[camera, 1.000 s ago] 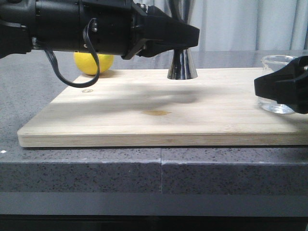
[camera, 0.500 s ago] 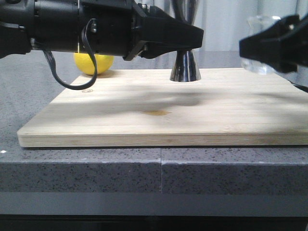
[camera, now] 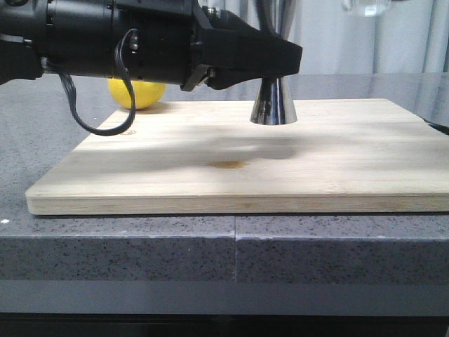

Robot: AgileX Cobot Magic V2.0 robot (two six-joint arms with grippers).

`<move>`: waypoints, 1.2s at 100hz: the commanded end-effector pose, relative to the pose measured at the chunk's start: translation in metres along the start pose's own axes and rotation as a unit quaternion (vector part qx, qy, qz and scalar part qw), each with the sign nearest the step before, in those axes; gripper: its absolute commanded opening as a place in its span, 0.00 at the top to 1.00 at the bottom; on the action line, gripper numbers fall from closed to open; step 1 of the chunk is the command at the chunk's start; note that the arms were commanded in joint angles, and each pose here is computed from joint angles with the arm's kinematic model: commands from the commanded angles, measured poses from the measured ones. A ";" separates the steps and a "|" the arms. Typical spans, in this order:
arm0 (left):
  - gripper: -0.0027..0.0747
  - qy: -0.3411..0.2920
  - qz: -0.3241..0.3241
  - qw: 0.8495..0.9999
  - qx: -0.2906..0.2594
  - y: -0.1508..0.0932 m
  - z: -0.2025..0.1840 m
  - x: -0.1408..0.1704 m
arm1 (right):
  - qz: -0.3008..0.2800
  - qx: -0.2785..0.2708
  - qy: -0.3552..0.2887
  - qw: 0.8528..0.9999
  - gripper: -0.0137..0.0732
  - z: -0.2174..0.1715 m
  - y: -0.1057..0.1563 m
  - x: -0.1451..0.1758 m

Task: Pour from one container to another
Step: 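Lift the glass beaker with the right gripper toward the jigger, then tilt the beaker with the right gripper over the held jigger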

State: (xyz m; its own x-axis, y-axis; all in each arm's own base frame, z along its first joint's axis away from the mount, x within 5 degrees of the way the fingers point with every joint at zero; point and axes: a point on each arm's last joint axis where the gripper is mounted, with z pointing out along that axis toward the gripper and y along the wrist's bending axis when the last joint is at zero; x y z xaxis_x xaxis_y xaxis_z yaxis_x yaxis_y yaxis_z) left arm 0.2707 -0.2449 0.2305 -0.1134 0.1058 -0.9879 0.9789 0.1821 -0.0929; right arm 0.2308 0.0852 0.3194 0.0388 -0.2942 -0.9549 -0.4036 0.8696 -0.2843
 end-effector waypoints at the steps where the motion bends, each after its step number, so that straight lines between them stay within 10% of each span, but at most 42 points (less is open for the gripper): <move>1: 0.99 -0.068 0.012 0.997 0.019 -0.009 -0.005 -0.033 | -0.030 0.013 -0.064 0.997 0.59 -0.009 -0.009 -0.036; 120: 0.99 -0.067 0.022 0.994 0.084 -0.021 -0.006 -0.033 | -0.232 -0.027 -0.057 0.971 0.59 -0.019 0.014 -0.101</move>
State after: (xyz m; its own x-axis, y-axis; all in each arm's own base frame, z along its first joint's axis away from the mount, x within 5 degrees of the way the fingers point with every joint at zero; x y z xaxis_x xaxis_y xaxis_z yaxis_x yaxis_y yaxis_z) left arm 0.2586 -0.2464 0.2327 -0.0922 0.0961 -0.9911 0.9951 0.0454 -0.0881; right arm 0.2113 0.1204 0.3906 0.2330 -0.6278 -0.7427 -0.4119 0.6281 -0.6602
